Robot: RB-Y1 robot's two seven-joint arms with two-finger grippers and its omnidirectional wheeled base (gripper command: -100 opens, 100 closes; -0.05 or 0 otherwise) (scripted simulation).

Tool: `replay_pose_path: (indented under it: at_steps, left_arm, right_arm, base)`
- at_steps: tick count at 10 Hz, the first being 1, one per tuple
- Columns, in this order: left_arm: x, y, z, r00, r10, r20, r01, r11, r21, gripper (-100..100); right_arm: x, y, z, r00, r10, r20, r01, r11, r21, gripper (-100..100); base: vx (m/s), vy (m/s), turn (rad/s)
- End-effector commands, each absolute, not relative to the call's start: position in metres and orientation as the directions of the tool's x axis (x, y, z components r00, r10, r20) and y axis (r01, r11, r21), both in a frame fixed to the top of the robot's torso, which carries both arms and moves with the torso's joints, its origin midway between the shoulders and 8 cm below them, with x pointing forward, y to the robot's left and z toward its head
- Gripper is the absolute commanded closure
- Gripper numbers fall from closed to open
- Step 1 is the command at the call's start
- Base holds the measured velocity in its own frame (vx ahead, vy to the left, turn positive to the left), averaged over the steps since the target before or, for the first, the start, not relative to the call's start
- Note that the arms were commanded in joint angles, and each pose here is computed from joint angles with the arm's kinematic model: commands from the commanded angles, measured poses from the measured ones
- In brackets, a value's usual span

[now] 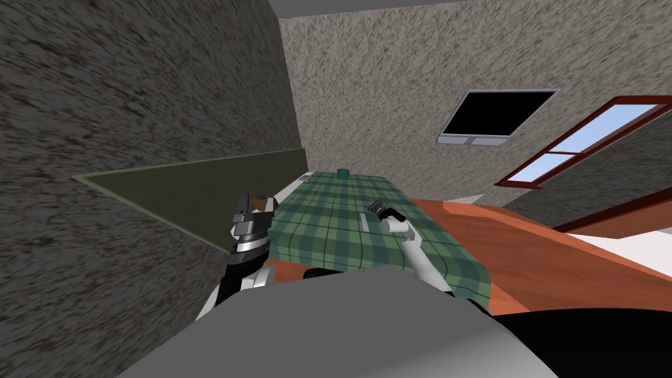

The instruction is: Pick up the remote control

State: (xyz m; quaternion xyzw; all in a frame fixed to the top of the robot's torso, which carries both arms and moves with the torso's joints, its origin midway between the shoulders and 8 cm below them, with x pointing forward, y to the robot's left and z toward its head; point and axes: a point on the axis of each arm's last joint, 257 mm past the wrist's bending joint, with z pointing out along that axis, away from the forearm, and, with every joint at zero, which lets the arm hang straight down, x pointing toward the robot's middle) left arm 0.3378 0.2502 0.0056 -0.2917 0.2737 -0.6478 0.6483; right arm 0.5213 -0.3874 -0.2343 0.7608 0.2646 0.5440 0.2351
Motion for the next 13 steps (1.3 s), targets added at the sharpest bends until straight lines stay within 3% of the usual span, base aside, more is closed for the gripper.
replay_pose_path:
  at_steps: [1,13]
  left_arm:
    - [0.338,0.250,0.006,0.011,-1.000,0.023,0.680,-0.010,-0.733,0]
    - [0.338,0.250,0.006,0.011,-1.000,0.023,0.680,-0.010,-0.733,0]
  right_arm:
    - [0.518,-0.393,-0.258,0.324,0.617,0.717,0.167,-0.784,0.598,-100]
    - [0.466,-0.430,-0.391,0.711,0.306,0.633,0.180,-0.950,0.257,-100]
  base:
    - [0.057,0.041,0.003]
    - [0.064,0.029,0.015]
